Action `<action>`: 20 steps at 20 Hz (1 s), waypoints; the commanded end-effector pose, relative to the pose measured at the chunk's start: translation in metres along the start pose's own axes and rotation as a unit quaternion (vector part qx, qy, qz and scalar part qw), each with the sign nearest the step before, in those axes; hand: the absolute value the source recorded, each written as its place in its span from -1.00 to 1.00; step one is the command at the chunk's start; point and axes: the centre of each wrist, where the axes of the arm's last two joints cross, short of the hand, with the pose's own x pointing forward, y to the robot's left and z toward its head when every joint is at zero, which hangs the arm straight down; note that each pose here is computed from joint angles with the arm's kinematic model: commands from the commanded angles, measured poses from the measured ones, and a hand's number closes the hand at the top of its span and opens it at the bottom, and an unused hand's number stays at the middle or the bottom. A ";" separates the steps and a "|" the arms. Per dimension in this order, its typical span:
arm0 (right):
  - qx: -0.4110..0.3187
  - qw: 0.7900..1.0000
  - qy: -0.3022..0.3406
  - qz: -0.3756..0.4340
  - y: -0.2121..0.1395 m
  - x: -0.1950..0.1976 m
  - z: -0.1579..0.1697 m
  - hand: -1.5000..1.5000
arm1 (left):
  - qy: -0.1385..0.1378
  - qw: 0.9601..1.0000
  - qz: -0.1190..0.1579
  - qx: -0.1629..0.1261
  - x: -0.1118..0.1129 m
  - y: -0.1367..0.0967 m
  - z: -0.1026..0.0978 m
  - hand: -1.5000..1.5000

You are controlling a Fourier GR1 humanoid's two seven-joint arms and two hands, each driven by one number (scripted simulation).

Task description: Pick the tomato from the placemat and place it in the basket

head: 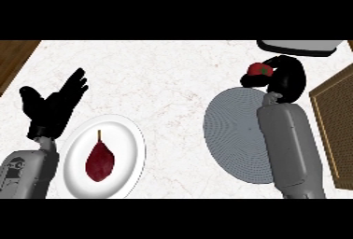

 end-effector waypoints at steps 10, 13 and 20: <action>-0.231 0.971 -0.005 -0.056 -0.018 0.132 0.006 1.00 | 0.008 1.000 0.000 0.007 -0.008 -0.015 -0.005 0.00; -0.258 0.965 0.011 -0.038 -0.029 0.149 0.001 1.00 | 0.001 1.000 0.008 0.008 0.001 -0.013 -0.003 0.00; -0.312 0.950 0.025 -0.019 -0.055 0.174 -0.016 1.00 | 0.015 1.000 0.007 0.013 -0.010 0.001 0.000 0.00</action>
